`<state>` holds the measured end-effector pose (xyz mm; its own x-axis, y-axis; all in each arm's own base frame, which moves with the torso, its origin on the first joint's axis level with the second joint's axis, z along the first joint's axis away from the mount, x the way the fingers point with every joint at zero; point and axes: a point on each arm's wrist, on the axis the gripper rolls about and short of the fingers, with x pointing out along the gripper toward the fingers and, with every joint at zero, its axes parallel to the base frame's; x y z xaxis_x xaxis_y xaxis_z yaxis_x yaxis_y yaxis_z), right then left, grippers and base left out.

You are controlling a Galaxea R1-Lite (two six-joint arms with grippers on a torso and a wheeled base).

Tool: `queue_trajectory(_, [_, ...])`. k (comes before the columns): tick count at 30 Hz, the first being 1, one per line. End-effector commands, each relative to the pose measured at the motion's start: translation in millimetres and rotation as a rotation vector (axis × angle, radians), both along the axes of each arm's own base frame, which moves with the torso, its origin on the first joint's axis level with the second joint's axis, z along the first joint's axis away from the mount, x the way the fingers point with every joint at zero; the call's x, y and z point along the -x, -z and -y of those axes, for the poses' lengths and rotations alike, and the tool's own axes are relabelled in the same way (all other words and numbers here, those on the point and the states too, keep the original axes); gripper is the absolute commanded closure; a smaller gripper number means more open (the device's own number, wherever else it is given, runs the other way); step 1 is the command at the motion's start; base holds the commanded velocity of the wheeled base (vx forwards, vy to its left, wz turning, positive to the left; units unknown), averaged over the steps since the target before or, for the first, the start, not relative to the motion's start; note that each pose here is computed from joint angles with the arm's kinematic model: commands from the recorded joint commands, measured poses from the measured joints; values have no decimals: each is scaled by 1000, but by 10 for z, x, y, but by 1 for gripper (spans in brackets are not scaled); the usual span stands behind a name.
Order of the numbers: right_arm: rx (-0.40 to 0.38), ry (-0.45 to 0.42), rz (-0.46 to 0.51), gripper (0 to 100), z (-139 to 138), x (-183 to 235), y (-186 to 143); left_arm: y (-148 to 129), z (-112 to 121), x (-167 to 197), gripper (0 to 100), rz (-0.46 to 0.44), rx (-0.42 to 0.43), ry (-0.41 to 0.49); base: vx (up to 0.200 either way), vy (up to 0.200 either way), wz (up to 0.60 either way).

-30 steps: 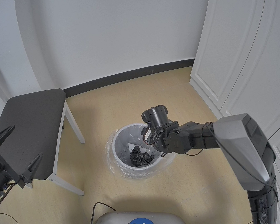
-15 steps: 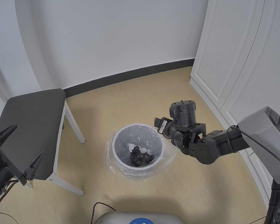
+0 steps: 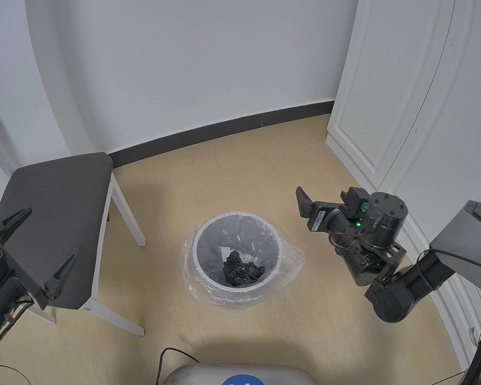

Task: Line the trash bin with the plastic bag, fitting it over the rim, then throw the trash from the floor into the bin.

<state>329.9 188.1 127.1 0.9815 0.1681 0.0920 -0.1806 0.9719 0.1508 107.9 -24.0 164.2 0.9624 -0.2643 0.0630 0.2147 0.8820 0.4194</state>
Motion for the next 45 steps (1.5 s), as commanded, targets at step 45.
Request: queue_trajectory(45, [-108,423,301,0,1863,2170,-583,-617,-307,-97,0,414,439,-333,0,0,0])
